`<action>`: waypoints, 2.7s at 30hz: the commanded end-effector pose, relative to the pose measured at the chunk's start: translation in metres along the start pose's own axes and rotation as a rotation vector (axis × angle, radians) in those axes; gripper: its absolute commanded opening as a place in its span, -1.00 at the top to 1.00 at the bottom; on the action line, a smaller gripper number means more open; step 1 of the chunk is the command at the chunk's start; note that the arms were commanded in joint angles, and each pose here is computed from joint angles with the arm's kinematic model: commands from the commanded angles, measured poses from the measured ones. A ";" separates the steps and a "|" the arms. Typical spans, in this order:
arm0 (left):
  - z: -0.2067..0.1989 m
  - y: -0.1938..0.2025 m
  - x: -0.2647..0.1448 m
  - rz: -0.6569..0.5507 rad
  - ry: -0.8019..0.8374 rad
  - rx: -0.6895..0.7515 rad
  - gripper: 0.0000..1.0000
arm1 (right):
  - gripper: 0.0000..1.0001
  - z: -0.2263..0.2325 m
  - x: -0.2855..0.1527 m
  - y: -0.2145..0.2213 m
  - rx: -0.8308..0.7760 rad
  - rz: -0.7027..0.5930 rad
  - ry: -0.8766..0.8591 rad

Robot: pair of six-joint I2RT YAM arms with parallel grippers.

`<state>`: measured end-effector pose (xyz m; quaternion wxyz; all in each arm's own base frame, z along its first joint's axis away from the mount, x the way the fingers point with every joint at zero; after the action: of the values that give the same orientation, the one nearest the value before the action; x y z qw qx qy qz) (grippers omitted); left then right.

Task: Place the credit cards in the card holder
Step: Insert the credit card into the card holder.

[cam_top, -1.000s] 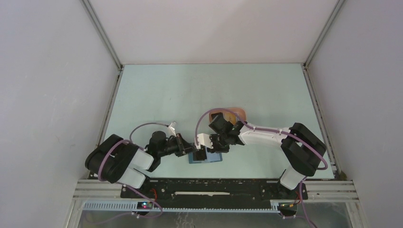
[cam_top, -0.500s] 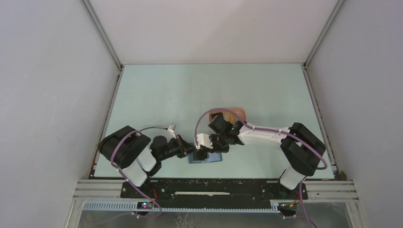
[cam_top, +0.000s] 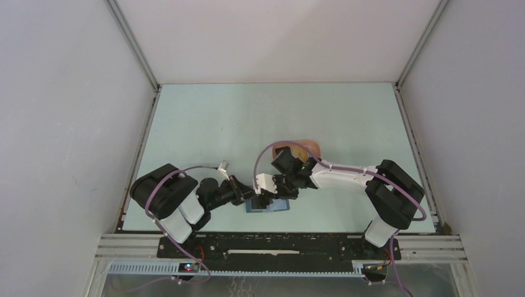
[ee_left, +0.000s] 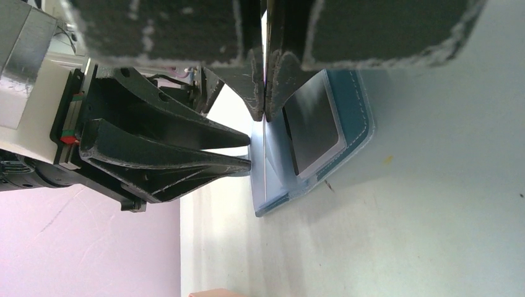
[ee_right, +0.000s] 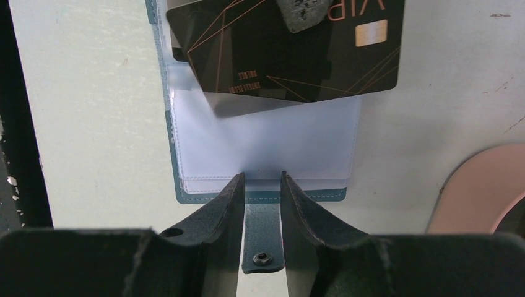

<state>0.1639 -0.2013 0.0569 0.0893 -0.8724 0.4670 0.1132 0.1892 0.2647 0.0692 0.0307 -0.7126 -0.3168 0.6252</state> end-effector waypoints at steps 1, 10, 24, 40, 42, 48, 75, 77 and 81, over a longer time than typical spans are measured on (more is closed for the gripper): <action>0.010 0.016 -0.014 0.045 -0.029 -0.044 1.00 | 0.27 -0.002 0.000 -0.004 0.002 0.019 0.002; 0.019 0.023 -0.015 0.076 -0.098 -0.088 1.00 | 0.24 -0.002 0.000 -0.006 -0.005 0.021 0.007; 0.013 0.016 -0.009 0.091 -0.253 0.018 1.00 | 0.19 -0.001 0.001 -0.009 -0.015 0.023 0.007; 0.011 0.014 0.000 0.055 -0.217 -0.050 1.00 | 0.18 0.001 0.001 -0.012 -0.023 0.021 0.006; 0.011 0.014 0.000 0.050 -0.217 -0.052 1.00 | 0.17 0.001 0.001 -0.012 -0.023 0.020 0.008; 0.013 0.014 0.004 0.055 -0.208 -0.067 1.00 | 0.09 0.000 -0.002 -0.015 -0.015 0.011 0.020; 0.018 0.016 0.016 0.092 -0.199 -0.091 0.80 | 0.92 0.014 0.004 -0.117 -0.339 -0.225 0.002; 0.019 0.017 0.016 0.095 -0.202 -0.091 0.78 | 0.93 0.012 0.011 -0.118 -0.342 -0.198 0.010; 0.020 0.017 0.017 0.100 -0.200 -0.094 0.76 | 0.93 0.010 0.025 -0.113 -0.351 -0.138 0.025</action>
<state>0.1580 -0.2195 0.0412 0.0799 -0.8402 0.4938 0.2093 0.1249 0.3507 0.0950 -0.0322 -0.6658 -0.4710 0.5778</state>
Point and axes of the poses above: each gripper's point midway between its finger pads, its own x axis out along the fingers, its own z axis along the line the jaws close on, y = z × x, the point moved 5 cm from there along -x, back along the fingers, and after that the axes turned 15 degrees about -x, right-handed, at the moved point
